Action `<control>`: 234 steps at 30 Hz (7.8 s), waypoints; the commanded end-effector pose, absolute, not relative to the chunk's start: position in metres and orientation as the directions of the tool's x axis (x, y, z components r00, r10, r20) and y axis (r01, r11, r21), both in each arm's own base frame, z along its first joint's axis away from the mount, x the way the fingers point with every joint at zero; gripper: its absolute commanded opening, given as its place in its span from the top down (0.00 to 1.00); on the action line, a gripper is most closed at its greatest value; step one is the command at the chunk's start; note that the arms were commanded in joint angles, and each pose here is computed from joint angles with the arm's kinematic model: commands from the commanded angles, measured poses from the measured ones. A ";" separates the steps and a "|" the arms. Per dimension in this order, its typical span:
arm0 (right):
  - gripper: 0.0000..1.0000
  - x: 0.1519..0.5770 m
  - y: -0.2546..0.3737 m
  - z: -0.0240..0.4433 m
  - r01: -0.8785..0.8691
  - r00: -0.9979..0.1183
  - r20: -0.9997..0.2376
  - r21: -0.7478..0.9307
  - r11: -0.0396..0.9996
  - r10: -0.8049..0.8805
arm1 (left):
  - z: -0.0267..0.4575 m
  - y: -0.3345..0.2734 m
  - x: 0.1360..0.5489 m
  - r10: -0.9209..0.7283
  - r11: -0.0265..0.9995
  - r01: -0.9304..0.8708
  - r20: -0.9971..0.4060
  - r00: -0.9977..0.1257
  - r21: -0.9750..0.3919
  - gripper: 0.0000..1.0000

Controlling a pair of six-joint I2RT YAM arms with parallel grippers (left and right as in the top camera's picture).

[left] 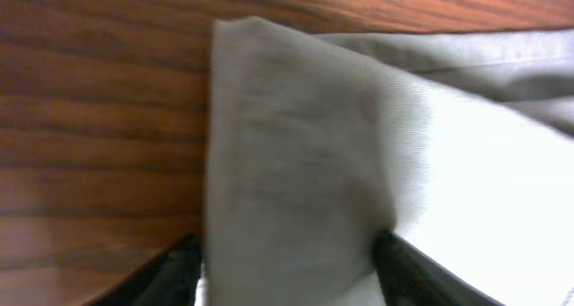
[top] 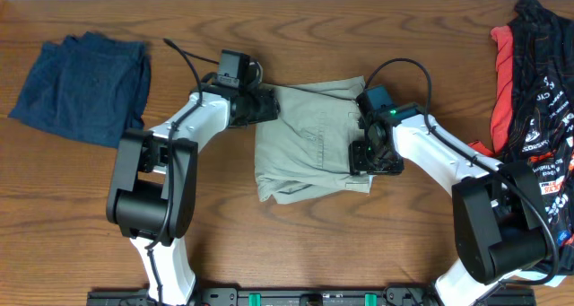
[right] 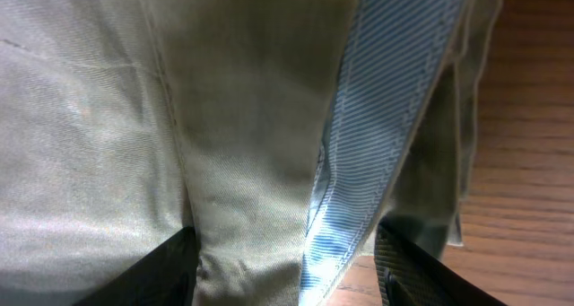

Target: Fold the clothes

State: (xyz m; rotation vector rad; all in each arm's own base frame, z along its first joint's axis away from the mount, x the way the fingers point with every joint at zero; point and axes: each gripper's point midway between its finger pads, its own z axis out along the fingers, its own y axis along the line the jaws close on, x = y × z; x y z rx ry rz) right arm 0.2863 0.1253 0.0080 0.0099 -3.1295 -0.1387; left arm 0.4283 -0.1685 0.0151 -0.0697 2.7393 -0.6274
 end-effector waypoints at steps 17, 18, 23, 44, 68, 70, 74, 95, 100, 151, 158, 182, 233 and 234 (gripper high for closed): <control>0.37 0.287 0.056 0.036 0.218 -0.976 -0.030 -0.048 0.975 0.217 | 0.151 -0.017 0.496 -0.313 0.947 -0.166 -0.676 -0.667 -0.275 0.94; 0.37 0.288 0.055 0.038 0.221 -0.975 -0.038 -0.044 0.974 0.220 | 0.171 0.007 0.498 -0.338 0.941 -0.208 -0.714 -0.613 -0.267 0.94; 0.36 0.288 0.056 0.042 0.214 -0.976 -0.049 -0.036 0.976 0.212 | 0.240 0.120 0.482 -0.434 0.878 -0.386 -0.810 -0.393 -0.283 0.93; 0.25 0.292 0.059 0.042 0.214 -0.975 -0.060 -0.014 0.977 0.212 | 0.190 0.178 0.429 -0.692 0.705 -0.569 -0.586 -0.422 -0.423 0.02; 0.01 0.320 0.020 0.089 0.197 -0.969 -0.127 0.115 0.974 0.211 | 0.114 -0.041 0.311 -0.116 0.993 -0.114 -0.090 -0.989 -0.026 0.02; 0.01 0.318 0.011 0.100 0.219 -0.960 -0.156 0.113 0.969 0.235 | 0.117 -0.040 0.303 -0.113 0.994 -0.112 -0.071 -0.991 -0.022 0.02; 0.01 0.314 0.005 0.124 0.223 -0.938 -0.243 0.123 0.967 0.248 | 0.132 -0.044 0.297 -0.101 0.995 -0.096 -0.133 -0.986 -0.037 0.02; 0.01 0.252 0.000 0.161 0.155 -0.662 -0.711 0.178 0.972 0.235 | 0.236 -0.045 0.236 -0.113 0.988 0.041 -0.867 -0.486 -0.152 0.02; 0.01 0.238 0.000 0.147 0.169 -0.719 -0.654 0.165 0.972 0.236 | 0.238 -0.044 0.234 -0.115 0.987 0.043 -0.871 -0.478 -0.154 0.02; 0.01 0.246 0.010 0.163 -0.046 -0.047 -0.998 -0.032 0.998 -0.034 | 0.237 -0.044 0.234 -0.113 0.987 0.042 -0.868 -0.484 -0.152 0.02; 0.01 0.246 0.010 0.157 -0.047 -0.072 -0.997 -0.031 0.998 -0.034 | 0.237 -0.044 0.234 -0.113 0.987 0.041 -0.868 -0.484 -0.152 0.02; 0.01 0.246 0.010 0.157 -0.047 -0.072 -0.997 -0.030 0.998 -0.034 | 0.237 -0.044 0.234 -0.113 0.987 0.041 -0.868 -0.484 -0.152 0.02; 0.01 0.246 0.010 0.157 -0.047 -0.072 -0.997 -0.031 0.998 -0.034 | 0.139 0.002 0.244 -0.183 0.982 -0.077 -0.974 -0.134 -0.174 0.02; 0.01 0.246 0.010 0.157 -0.047 -0.072 -0.997 -0.031 0.998 -0.034 | 0.138 0.002 0.244 -0.183 0.982 -0.077 -0.974 -0.135 -0.174 0.02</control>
